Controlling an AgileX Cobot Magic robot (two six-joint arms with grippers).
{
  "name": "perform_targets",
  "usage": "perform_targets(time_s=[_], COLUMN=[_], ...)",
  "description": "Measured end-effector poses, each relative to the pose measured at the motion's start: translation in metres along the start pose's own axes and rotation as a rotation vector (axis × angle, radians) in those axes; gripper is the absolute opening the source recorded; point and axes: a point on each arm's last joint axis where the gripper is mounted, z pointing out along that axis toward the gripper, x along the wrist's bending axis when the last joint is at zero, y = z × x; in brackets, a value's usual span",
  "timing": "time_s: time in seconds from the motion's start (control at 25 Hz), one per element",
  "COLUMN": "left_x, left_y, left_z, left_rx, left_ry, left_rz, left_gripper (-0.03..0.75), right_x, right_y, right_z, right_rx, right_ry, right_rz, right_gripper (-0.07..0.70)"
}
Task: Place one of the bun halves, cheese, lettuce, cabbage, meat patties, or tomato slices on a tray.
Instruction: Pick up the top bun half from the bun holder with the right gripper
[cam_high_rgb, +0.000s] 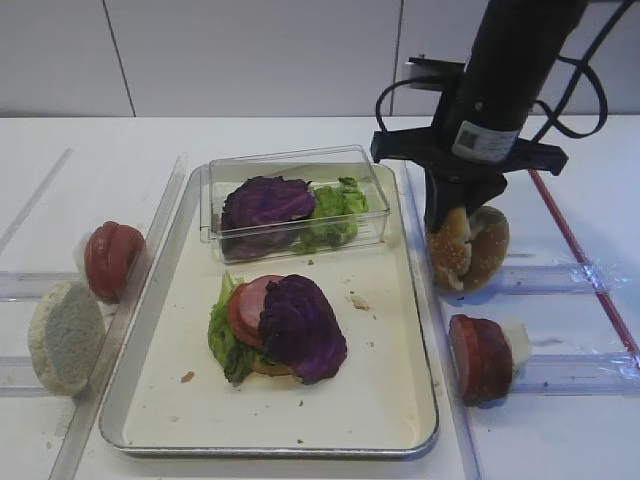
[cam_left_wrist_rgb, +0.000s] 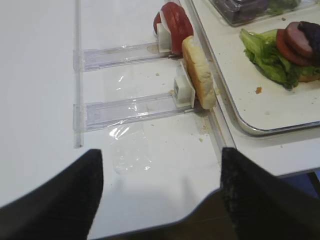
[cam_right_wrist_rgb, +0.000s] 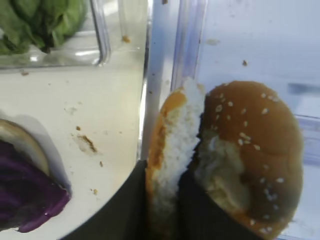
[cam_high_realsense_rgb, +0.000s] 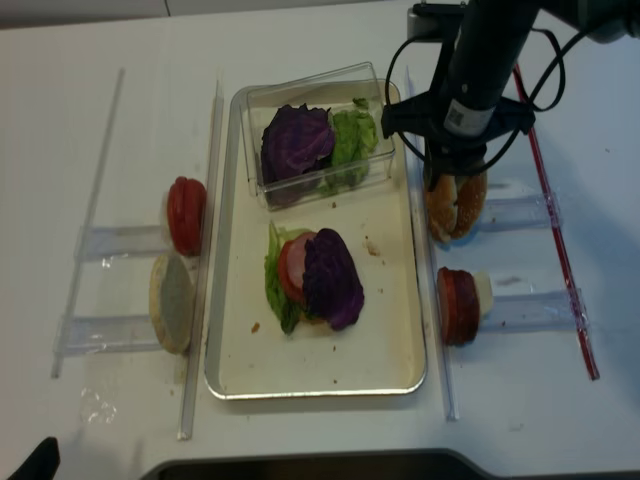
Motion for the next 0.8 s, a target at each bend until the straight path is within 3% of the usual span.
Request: perform_targets(time_s=[0.8], left_x=[0.0], left_y=[0.0], left_z=[0.0], left_rx=[0.0], left_ry=[0.0], left_rz=[0.0], left_gripper=[0.472], right_x=[0.009], right_y=[0.001], right_z=[-0.036], right_rx=[-0.102], right_ry=[0.03], right_rz=[-0.026], right_gripper=[0.125])
